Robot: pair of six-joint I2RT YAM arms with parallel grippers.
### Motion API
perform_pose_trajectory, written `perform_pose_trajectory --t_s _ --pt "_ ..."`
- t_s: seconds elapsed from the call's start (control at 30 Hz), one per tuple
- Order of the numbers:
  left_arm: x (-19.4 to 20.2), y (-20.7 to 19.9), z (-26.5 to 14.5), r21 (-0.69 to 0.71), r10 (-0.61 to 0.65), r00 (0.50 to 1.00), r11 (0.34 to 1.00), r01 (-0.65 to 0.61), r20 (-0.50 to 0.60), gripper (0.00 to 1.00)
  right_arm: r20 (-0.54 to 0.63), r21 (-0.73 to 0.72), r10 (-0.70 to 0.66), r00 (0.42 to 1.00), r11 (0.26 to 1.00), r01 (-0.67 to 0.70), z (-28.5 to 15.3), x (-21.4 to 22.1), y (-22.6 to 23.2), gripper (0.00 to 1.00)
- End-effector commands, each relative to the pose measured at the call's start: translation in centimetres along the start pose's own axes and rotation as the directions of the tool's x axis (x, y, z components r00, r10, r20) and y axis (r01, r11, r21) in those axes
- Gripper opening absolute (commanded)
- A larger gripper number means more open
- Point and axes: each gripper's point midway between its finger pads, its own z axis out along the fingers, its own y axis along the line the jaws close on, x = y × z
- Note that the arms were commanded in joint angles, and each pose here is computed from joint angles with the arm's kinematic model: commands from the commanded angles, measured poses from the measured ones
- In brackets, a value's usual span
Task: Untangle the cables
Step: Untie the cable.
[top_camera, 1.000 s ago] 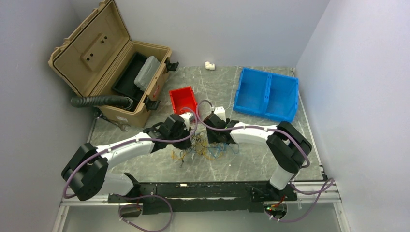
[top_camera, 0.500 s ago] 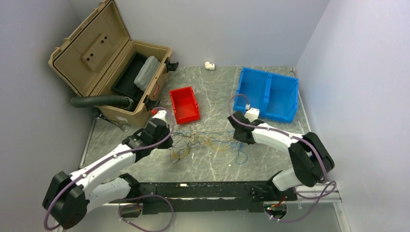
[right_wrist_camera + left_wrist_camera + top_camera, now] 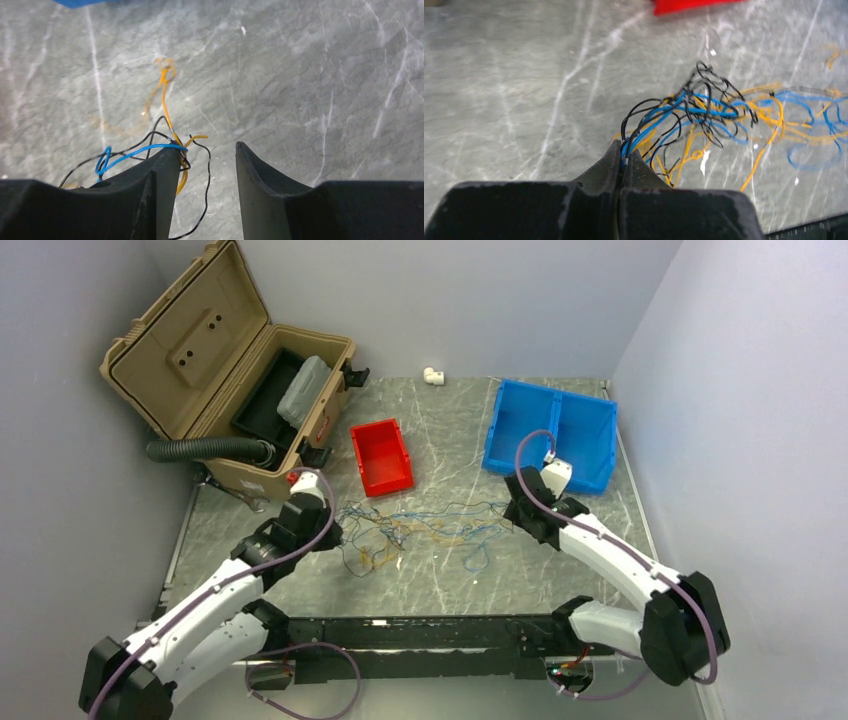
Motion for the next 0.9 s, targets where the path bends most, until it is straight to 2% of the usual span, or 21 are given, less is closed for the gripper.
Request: perform_pose_trajectory --t_s 0.0,0.23,0.5,0.87 --pt "-0.3 -4.6 0.4 0.233 0.125 0.992 0.966 -0.115 -0.027 0.00 0.058 -0.127 -0.036 0.998 0.991 0.043 -1.5 -1.8 1.5 0.47" --pt "0.1 -8.8 -0.4 0.435 0.193 0.981 0.885 -0.164 -0.023 0.03 0.107 -0.282 -0.088 0.990 0.953 0.115 -4.3 -3.2 3.3 0.47" --pt "-0.1 -10.8 -2.2 0.507 0.258 0.966 0.831 -0.231 0.019 0.04 0.125 -0.385 -0.134 0.983 0.907 0.173 -6.1 -3.3 4.4 0.46" --pt "0.6 -9.6 -1.4 0.440 0.252 0.967 0.872 -0.215 -0.026 0.03 -0.038 -0.529 -0.233 0.972 0.830 0.178 -4.0 1.4 8.2 0.47"
